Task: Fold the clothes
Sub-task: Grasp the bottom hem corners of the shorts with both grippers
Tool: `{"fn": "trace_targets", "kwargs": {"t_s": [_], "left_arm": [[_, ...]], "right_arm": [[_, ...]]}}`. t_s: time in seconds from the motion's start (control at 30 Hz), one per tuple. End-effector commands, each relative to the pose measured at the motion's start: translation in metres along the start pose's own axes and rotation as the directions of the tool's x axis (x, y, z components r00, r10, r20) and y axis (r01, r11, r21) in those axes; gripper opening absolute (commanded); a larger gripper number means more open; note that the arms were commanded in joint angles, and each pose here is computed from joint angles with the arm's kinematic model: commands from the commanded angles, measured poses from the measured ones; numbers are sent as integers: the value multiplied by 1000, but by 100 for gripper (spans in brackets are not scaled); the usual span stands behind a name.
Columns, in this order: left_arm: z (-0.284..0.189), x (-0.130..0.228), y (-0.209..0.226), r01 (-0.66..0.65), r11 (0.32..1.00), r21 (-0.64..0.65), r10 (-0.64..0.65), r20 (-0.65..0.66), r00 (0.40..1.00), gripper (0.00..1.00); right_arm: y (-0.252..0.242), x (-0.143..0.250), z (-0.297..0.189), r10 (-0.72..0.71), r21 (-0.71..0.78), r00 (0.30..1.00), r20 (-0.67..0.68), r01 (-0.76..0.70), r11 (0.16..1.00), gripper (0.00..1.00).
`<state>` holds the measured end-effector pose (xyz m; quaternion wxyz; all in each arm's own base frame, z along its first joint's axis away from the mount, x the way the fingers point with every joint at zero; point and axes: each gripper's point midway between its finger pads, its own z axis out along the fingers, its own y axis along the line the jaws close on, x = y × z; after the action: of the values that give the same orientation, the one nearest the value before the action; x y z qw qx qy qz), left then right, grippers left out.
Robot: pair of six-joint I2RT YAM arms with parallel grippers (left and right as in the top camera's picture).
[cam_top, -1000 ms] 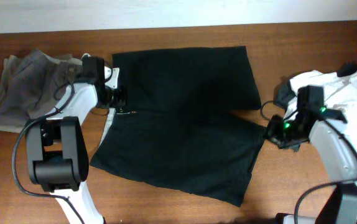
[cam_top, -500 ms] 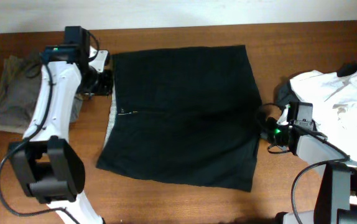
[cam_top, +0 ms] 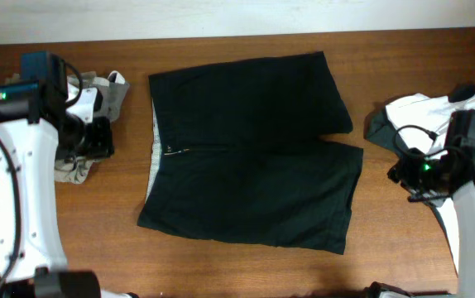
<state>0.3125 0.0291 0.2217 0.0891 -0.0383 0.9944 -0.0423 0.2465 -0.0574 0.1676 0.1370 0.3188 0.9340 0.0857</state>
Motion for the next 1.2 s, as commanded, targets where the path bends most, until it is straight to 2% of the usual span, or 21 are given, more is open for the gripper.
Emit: {"fn": "trace_targets", "kwargs": {"t_s": [0.0, 0.07, 0.2, 0.37, 0.43, 0.5, 0.7, 0.8, 0.87, 0.97, 1.07, 1.13, 1.17], "left_arm": [[43, 38, -6, 27, 998, 63, -18, -128, 992, 45], [80, 61, -13, 78, 990, 117, -53, -207, 977, 46], [139, 112, -14, 235, 968, 90, -191, -342, 920, 57], [177, 138, -13, 383, 923, 39, -345, -361, 866, 56], [190, 135, -8, 431, 902, 36, -397, -323, 859, 48], [197, 126, -2, 450, 892, 47, -421, -278, 864, 34], [205, 114, 0, 440, 895, 72, -416, -219, 883, 25], [202, 122, -5, 450, 889, 82, -417, -259, 871, 0], [201, 124, -6, 452, 888, 78, -418, -269, 868, 0], [197, 117, -9, 449, 887, 106, -410, -265, 873, 0], [196, 113, -10, 447, 887, 114, -408, -257, 876, 0], [196, 112, -10, 446, 887, 116, -408, -253, 877, 0], [196, 112, -10, 445, 888, 117, -408, -250, 878, 0]], "right_arm": [[4, 18, -4, 6, -29, 998, -67, -8, 1000, 56], [4, 32, 5, 20, -49, 991, -130, -27, 998, 56], [-12, 71, 38, 71, -9, 963, -260, -76, 997, 56], [-23, 99, 67, 92, -3, 939, -331, -99, 995, 56], [-26, 107, 75, 96, -2, 933, -346, -103, 995, 56], [-28, 110, 77, 98, 1, 931, -351, -105, 995, 56], [-28, 109, 78, 97, 0, 932, -349, -104, 995, 56], [-30, 110, 77, 100, 14, 931, -351, -101, 995, 57], [-33, 113, 79, 107, 29, 928, -356, -103, 994, 57], [-41, 133, 91, 206, 79, 897, -392, -190, 979, 56], [-38, 148, 104, 227, 41, 875, -427, -233, 972, 56], [-41, 158, 113, 229, 38, 870, -437, -237, 971, 44], [-43, 162, 117, 230, 39, 869, -438, -238, 971, 44]]}}
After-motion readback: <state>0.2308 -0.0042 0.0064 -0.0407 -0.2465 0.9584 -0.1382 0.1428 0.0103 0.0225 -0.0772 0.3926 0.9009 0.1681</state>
